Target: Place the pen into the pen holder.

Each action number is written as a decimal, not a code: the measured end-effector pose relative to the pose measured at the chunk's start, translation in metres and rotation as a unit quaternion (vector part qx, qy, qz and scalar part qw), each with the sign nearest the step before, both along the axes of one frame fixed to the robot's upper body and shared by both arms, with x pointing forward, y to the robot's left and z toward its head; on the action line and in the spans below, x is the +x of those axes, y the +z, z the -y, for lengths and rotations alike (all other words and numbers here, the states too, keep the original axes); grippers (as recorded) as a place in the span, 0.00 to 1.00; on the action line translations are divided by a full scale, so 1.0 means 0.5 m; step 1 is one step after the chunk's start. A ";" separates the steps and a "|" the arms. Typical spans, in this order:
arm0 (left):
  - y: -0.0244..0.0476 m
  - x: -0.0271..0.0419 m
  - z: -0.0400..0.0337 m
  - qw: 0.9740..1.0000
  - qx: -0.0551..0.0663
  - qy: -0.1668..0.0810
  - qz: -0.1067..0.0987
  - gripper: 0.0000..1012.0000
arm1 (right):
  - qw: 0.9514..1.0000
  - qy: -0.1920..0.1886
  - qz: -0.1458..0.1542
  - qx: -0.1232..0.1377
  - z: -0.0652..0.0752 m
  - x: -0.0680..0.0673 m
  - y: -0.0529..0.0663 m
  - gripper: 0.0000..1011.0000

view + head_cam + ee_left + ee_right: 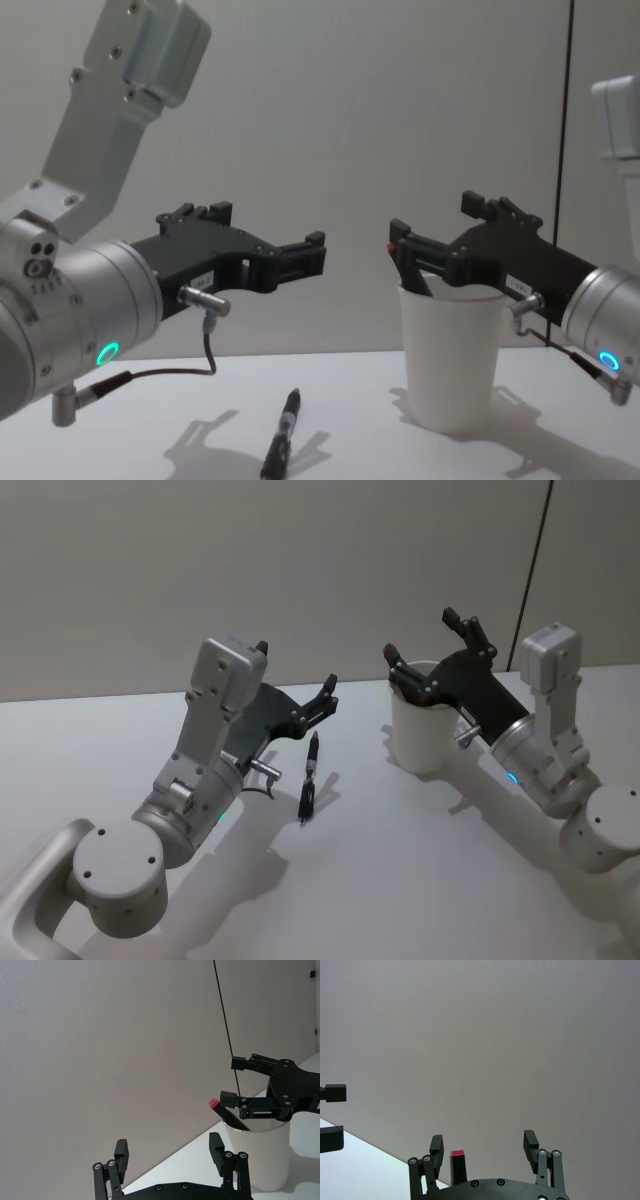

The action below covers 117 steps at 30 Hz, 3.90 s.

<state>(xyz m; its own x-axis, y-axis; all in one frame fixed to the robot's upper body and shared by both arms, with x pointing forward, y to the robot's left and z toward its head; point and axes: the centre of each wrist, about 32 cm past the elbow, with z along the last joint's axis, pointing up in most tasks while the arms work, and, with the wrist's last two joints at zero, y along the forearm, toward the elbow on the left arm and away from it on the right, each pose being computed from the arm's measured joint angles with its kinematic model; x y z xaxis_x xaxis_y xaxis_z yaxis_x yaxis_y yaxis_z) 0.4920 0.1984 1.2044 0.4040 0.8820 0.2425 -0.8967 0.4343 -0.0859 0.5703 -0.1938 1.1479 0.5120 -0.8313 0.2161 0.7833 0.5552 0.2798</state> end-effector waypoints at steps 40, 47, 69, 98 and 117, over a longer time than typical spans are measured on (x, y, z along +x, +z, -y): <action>0.000 0.000 0.000 1.000 0.000 0.000 0.000 0.99 | 0.995 -0.079 -0.041 0.033 0.066 -0.125 0.040 0.99; 0.000 0.000 0.000 1.000 0.000 0.000 0.000 0.99 | 0.993 -0.094 -0.070 0.035 0.075 -0.162 0.049 0.99; 0.000 0.000 0.000 1.000 0.000 0.000 0.000 0.99 | 0.982 -0.120 -0.140 0.029 0.087 -0.254 0.081 0.99; 0.001 -0.033 -0.028 0.999 -0.013 -0.005 -0.047 0.99 | 0.982 -0.120 -0.140 0.029 0.087 -0.254 0.082 0.99; -0.004 -0.082 -0.041 0.994 -0.008 -0.012 -0.108 0.99 | 0.982 -0.120 -0.140 0.029 0.087 -0.254 0.082 0.99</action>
